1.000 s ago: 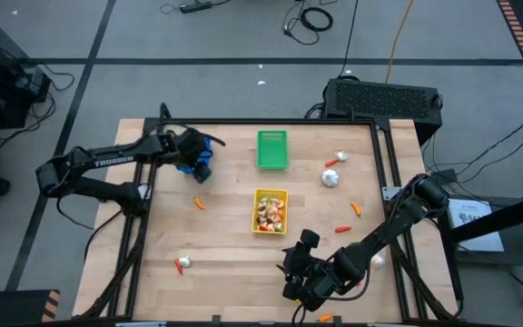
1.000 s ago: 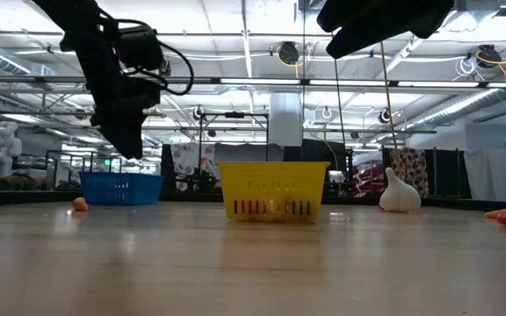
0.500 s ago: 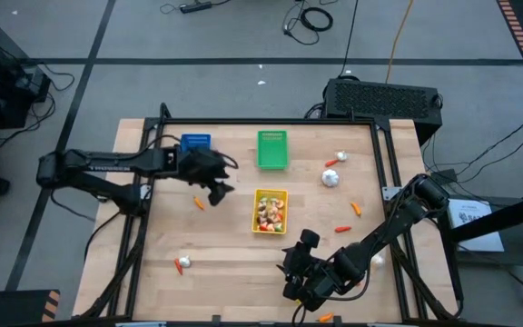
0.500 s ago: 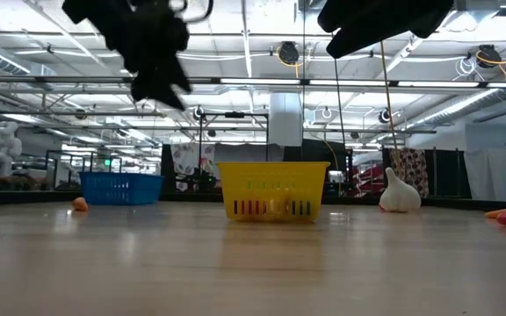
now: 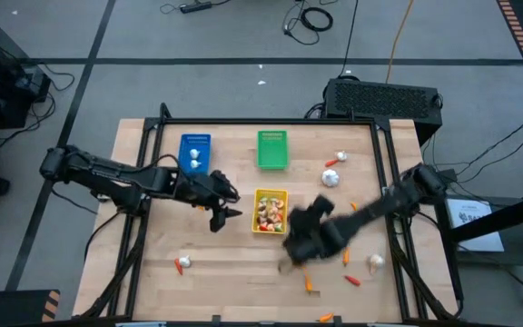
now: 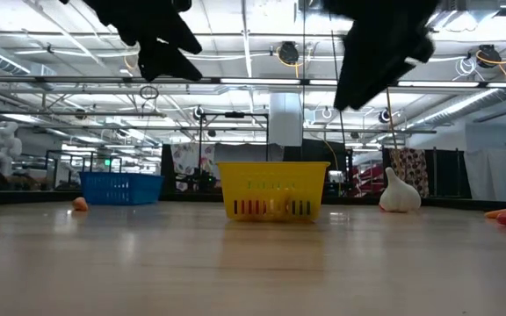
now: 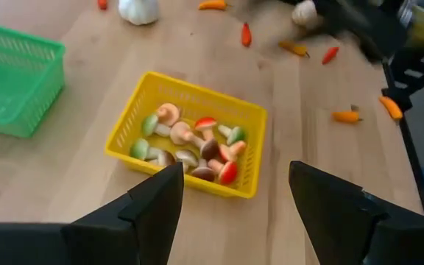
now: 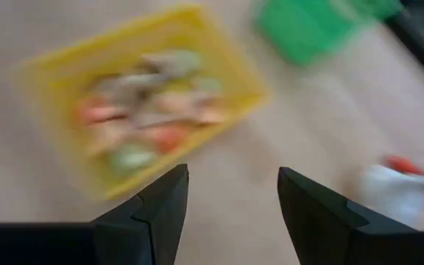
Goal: Sort produce into baskets
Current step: Put the white garlic into the blue bin
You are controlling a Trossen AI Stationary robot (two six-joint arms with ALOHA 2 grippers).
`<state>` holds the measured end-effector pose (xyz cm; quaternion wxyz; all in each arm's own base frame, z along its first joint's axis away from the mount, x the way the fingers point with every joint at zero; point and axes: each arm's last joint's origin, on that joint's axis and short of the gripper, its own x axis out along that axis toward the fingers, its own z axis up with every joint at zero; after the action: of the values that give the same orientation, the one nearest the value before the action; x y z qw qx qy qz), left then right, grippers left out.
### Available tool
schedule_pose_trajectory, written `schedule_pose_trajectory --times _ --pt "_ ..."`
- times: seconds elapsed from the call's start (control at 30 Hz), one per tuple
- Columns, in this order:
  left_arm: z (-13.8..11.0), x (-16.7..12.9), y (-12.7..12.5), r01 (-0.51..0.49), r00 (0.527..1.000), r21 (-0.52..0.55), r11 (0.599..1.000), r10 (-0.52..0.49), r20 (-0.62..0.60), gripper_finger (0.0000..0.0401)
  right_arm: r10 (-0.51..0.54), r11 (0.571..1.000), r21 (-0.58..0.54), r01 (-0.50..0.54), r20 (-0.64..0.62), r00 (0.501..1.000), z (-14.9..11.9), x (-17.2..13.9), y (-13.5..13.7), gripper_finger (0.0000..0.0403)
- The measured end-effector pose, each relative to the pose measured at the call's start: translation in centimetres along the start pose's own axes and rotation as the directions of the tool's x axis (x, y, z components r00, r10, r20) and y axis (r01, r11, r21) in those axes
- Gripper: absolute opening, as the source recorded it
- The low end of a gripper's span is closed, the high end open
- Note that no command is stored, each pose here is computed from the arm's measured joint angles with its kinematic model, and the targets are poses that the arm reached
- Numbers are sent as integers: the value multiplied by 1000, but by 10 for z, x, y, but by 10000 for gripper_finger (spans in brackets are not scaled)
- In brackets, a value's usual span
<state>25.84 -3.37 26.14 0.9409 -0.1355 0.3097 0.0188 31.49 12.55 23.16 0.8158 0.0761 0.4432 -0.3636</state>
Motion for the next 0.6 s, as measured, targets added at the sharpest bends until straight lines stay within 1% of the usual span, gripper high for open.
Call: schedule_pose_trajectory --times 0.07,0.1,0.2,0.27,0.37,0.43,0.53,0.6 --pt "-3 4 -6 1 1000 16 1000 -1 -11 254 -88 995 44 93 -94 992 19 14 -28 201" --pt "-6 7 -9 4 1000 24 1000 -4 -22 254 -134 988 58 144 -147 980 28 21 -44 201" --pt "-11 14 -17 24 999 47 999 -21 -49 254 -264 955 48 293 -309 914 51 39 -94 201" --pt "-14 16 -24 46 998 81 996 -41 -53 254 -310 931 73 359 -365 878 65 50 -125 201" --pt "-18 17 -33 79 996 131 988 -72 -55 254 -301 911 148 385 -401 865 81 64 -171 201" --pt "-19 17 -39 99 995 160 982 -92 -49 254 -281 889 225 398 -417 864 85 75 -198 201" --pt "-22 16 -44 112 993 195 974 -103 -54 254 -275 844 314 434 -443 854 80 89 -229 201" --pt "-23 15 -47 120 992 219 968 -110 -58 254 -240 834 347 429 -472 848 73 98 -241 201"
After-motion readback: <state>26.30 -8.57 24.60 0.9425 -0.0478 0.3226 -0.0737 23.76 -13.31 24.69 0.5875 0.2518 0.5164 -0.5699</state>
